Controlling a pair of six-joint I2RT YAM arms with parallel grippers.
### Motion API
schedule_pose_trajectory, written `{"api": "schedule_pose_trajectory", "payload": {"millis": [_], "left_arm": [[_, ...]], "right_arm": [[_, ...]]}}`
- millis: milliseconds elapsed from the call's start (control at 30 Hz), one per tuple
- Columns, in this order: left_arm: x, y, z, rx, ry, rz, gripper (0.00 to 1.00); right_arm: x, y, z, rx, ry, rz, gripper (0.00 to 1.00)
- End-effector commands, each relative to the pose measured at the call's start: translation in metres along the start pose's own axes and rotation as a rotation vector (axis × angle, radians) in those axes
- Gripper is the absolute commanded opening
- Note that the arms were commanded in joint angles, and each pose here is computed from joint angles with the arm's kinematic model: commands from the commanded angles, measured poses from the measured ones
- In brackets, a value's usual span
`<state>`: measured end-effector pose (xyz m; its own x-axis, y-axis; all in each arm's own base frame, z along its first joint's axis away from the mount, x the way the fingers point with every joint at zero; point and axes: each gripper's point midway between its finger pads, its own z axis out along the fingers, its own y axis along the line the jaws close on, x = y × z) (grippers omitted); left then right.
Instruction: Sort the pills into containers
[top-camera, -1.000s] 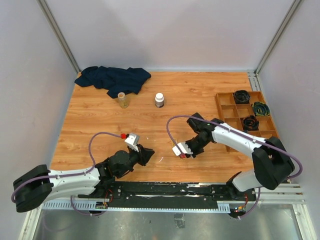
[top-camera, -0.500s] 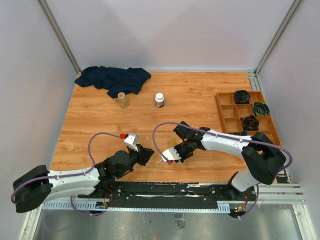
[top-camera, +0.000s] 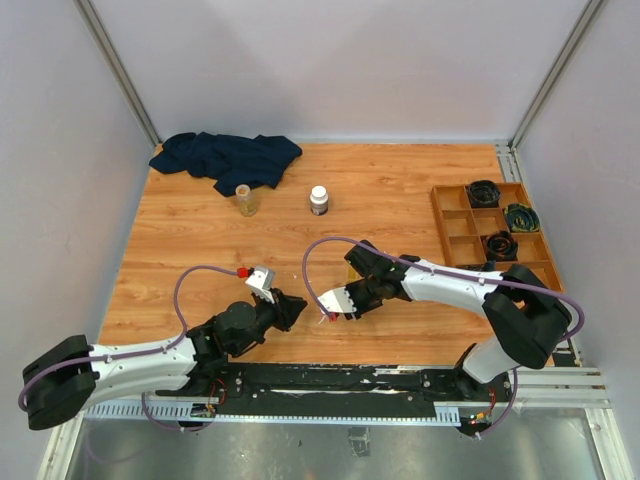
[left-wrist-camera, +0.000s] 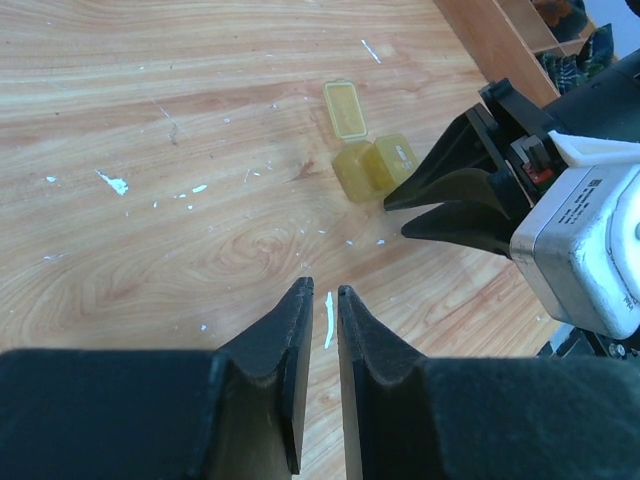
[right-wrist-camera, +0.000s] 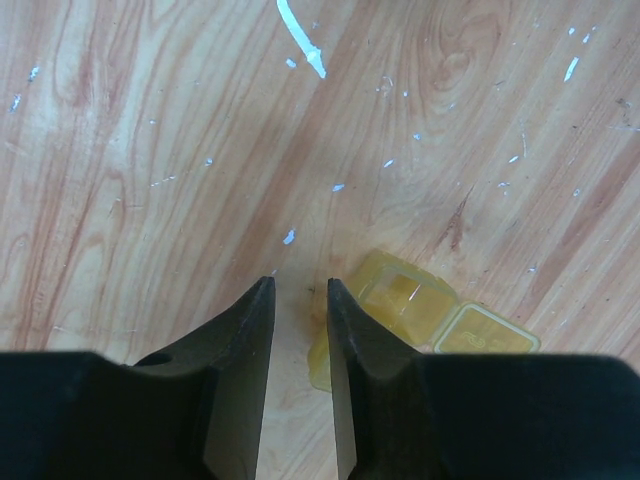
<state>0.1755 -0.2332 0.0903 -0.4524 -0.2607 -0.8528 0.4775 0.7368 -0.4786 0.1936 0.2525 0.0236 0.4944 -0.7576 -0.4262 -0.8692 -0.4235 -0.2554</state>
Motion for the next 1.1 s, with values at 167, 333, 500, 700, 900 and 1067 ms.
{"api": "schedule_pose_trajectory", "payload": {"millis": [167, 333, 500, 700, 900, 1067], "left_arm": [[-0.006, -0.001, -0.002, 0.009, -0.022, 0.007, 0.35], [-0.020, -0.012, 0.000, 0.059, -0.060, 0.032, 0.54], [-0.050, -0.021, 0.010, 0.134, -0.110, 0.030, 0.70], [-0.099, -0.003, 0.043, 0.122, -0.132, -0.022, 0.85], [-0.141, 0.026, 0.108, -0.038, -0.048, 0.024, 0.88], [-0.161, 0.072, 0.160, -0.317, 0.053, 0.130, 0.88]], "right_arm": [[-0.029, 0.016, -0.030, -0.059, -0.147, 0.051, 0.29], [-0.040, 0.001, -0.068, -0.038, -0.214, 0.163, 0.34], [-0.038, -0.028, -0.110, 0.035, -0.259, 0.316, 0.41], [-0.023, -0.056, -0.160, 0.213, -0.376, 0.452, 0.57], [-0.032, -0.077, -0.204, 0.337, -0.507, 0.535, 0.85], [-0.056, -0.076, -0.218, 0.258, -0.629, 0.599, 0.86]]}}
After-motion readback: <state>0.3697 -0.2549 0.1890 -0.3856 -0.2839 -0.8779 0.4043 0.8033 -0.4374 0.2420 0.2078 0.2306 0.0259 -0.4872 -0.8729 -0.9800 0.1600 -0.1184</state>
